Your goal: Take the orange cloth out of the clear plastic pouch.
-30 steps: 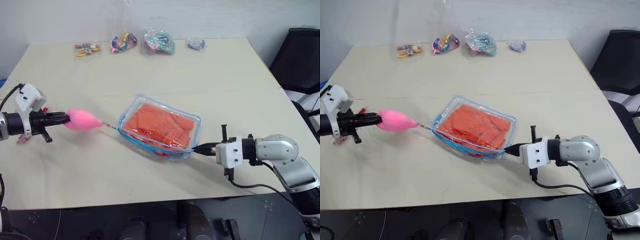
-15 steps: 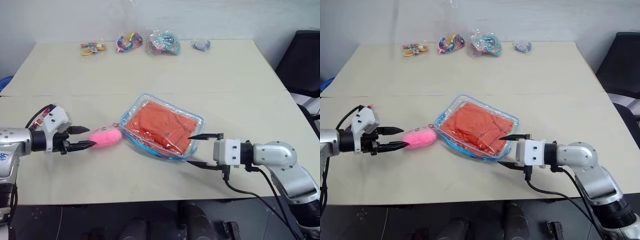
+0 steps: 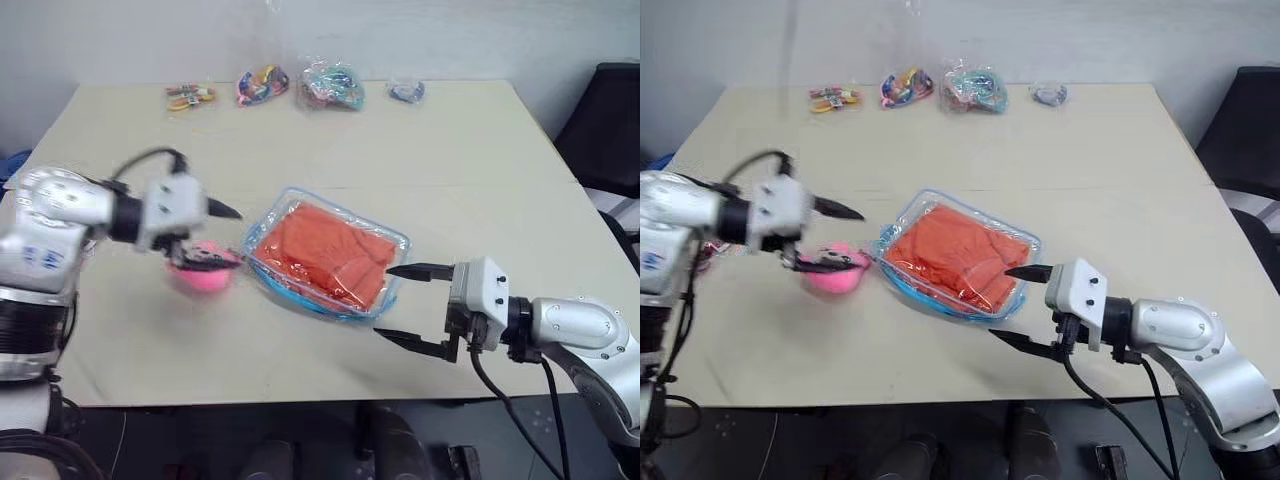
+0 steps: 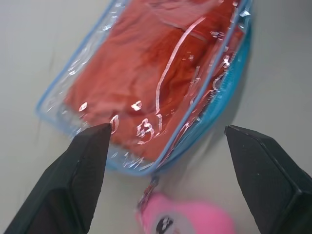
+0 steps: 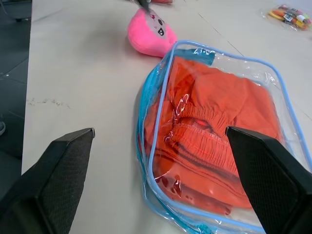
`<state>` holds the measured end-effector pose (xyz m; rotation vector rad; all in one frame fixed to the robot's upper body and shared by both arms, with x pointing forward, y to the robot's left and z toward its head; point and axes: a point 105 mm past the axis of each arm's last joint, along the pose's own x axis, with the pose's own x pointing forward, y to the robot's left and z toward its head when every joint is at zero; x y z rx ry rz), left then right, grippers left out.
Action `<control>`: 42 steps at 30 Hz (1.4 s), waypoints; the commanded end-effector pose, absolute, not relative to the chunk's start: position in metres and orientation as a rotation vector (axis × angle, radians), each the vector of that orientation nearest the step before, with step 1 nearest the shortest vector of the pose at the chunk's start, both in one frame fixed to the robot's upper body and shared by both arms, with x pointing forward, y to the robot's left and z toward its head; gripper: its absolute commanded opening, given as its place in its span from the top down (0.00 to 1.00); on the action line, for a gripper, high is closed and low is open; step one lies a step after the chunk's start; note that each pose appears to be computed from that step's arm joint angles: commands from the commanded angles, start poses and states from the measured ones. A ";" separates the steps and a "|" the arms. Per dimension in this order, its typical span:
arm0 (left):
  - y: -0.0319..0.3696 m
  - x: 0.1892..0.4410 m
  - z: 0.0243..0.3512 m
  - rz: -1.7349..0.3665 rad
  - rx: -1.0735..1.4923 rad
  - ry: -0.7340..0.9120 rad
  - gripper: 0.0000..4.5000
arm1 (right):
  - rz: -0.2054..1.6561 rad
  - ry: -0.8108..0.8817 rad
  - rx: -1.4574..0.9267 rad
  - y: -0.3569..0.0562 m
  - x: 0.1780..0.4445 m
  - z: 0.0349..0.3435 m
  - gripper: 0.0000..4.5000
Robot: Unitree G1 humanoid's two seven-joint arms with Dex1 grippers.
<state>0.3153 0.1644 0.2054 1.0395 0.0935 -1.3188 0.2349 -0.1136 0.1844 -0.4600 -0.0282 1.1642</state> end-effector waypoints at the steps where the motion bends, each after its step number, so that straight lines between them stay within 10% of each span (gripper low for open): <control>1: 0.159 0.323 0.205 -1.305 1.180 -0.003 0.13 | 1.159 -0.073 -0.461 -0.109 0.229 0.194 0.00; 23: 0.140 0.351 0.187 -1.304 1.262 -0.159 0.13 | 1.118 -0.061 -0.451 -0.111 0.224 0.193 0.00; 37: 0.128 0.339 0.197 -1.360 0.846 -0.080 1.00 | 1.100 -0.061 -0.463 -0.112 0.229 0.190 0.00; 42: 0.104 0.330 0.184 -1.287 0.574 0.063 1.00 | 1.082 -0.115 -0.439 -0.106 0.229 0.198 0.00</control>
